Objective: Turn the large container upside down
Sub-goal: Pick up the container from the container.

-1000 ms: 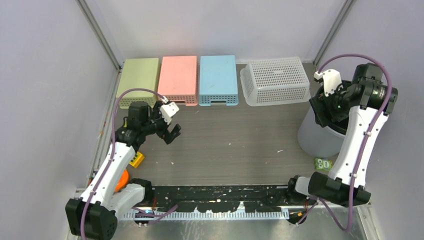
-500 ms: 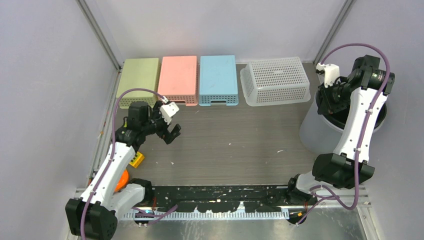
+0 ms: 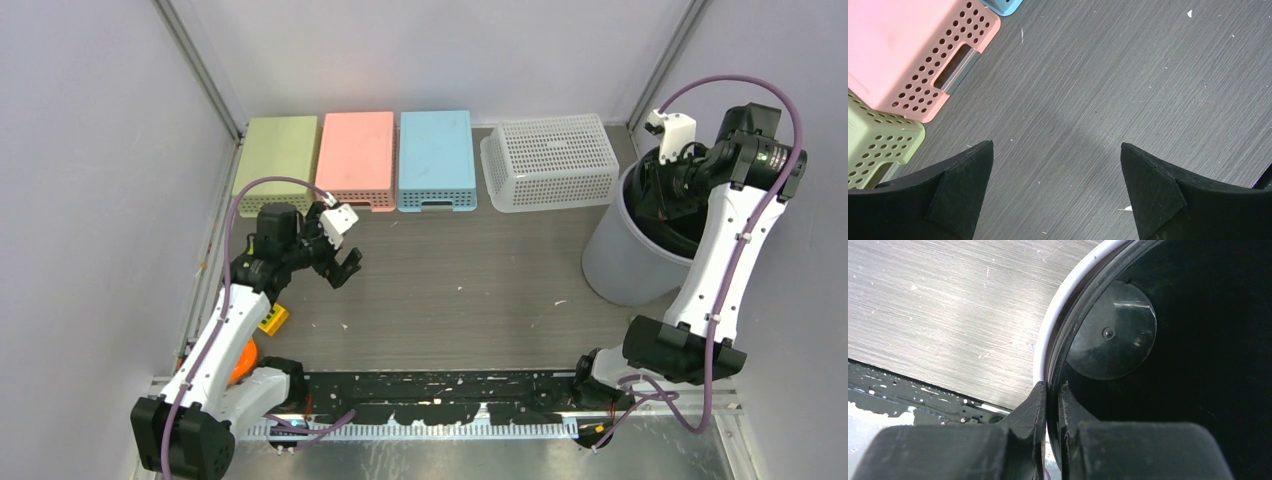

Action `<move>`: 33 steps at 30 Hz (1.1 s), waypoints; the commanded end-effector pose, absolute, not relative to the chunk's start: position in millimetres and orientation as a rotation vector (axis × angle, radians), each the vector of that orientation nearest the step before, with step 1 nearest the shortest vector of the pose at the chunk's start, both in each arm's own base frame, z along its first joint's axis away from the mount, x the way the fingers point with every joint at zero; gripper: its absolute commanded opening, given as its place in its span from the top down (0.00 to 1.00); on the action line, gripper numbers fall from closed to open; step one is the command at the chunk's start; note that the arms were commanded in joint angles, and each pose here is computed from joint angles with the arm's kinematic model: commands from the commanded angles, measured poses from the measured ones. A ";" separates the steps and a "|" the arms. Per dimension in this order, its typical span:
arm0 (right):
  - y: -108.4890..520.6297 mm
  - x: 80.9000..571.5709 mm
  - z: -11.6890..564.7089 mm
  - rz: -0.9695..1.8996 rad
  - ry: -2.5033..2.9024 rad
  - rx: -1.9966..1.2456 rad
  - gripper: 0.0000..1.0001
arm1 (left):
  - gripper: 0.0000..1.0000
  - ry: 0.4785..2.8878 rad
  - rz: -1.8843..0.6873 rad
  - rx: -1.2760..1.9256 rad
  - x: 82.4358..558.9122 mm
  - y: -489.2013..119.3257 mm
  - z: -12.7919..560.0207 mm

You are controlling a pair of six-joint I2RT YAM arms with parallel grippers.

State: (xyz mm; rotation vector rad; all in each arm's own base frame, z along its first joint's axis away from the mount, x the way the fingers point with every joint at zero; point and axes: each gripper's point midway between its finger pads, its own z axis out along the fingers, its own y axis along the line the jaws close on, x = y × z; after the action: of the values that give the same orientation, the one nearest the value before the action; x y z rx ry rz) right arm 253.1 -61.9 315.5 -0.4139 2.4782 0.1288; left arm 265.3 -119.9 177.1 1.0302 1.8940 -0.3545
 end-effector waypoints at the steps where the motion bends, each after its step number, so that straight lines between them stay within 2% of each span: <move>1: -53.3 259.1 353.4 0.077 2.308 -0.390 0.99 | 0.00 1.853 -0.360 1.022 267.1 -121.9 186.9; 7: -63.3 257.0 401.5 -0.132 2.124 -0.373 0.99 | 0.00 1.857 -0.361 1.022 267.9 -121.7 186.2; 22: -62.6 247.9 474.6 -0.284 1.898 -0.368 0.99 | 0.00 1.850 -0.356 1.022 267.4 -121.4 187.5; 33: -47.5 219.4 549.8 -0.396 1.629 -0.370 1.00 | 0.00 1.850 -0.355 1.024 267.2 -121.2 187.1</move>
State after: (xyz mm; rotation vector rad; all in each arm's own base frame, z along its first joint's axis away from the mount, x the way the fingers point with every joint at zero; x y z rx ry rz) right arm 231.0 -56.0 472.1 -0.3304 1.9371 -0.2545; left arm 265.3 -119.9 177.1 1.0302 1.8940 -0.3545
